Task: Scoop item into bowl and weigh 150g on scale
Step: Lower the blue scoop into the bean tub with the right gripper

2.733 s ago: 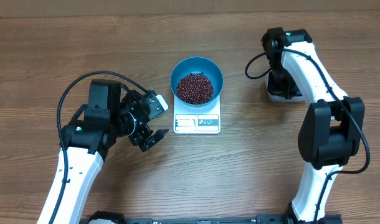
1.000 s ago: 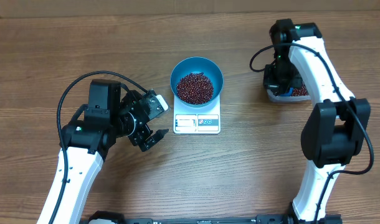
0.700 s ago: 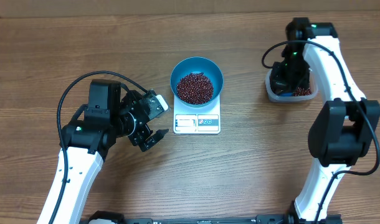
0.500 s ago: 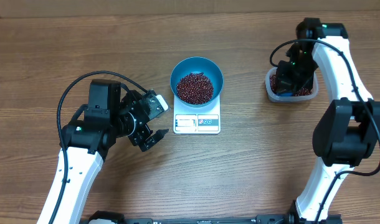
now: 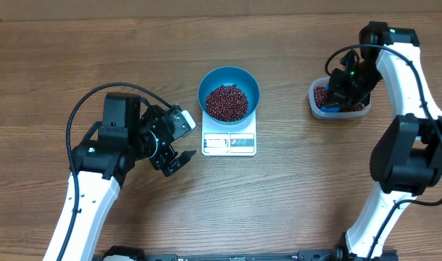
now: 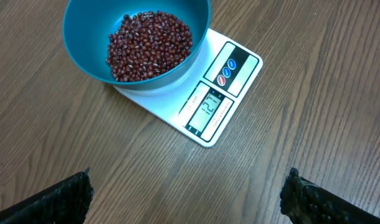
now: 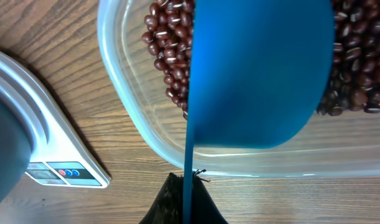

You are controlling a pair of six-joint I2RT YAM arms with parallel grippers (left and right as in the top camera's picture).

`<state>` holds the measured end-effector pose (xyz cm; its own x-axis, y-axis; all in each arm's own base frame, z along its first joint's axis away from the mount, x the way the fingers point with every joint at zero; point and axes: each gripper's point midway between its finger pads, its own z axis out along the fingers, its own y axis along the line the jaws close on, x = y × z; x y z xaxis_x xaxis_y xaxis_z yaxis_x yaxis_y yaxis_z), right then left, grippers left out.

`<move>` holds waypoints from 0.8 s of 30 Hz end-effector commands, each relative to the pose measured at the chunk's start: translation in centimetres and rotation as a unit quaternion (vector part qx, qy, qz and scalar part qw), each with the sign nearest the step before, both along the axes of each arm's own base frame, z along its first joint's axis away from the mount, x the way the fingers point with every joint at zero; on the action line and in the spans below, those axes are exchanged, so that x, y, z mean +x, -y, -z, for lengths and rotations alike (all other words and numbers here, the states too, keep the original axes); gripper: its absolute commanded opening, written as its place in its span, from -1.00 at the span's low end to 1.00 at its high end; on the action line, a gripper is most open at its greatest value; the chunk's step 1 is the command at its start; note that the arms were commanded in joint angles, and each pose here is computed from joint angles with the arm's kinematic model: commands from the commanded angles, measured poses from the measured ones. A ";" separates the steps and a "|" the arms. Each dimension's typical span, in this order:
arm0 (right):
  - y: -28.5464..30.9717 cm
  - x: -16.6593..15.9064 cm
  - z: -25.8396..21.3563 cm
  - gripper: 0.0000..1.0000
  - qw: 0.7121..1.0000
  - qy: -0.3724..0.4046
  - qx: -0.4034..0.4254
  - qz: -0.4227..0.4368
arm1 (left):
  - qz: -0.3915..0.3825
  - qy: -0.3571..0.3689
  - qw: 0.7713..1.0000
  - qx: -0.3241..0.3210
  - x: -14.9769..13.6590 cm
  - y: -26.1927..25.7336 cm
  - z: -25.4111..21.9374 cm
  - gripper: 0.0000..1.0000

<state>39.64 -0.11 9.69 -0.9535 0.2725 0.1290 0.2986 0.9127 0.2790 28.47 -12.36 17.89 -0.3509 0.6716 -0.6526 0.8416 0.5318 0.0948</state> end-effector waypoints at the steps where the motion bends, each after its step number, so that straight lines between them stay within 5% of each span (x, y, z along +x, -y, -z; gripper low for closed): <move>1: 1.0 1.1 -1.2 -0.92 0.999 0.034 0.015 0.000 | 0.006 -0.001 1.000 0.004 0.0 -0.1 0.4 0.99; 24: 2.6 0.4 -3.3 -0.92 0.987 0.076 0.140 -0.011 | 0.006 -0.001 1.000 0.004 0.0 -0.1 0.4 0.99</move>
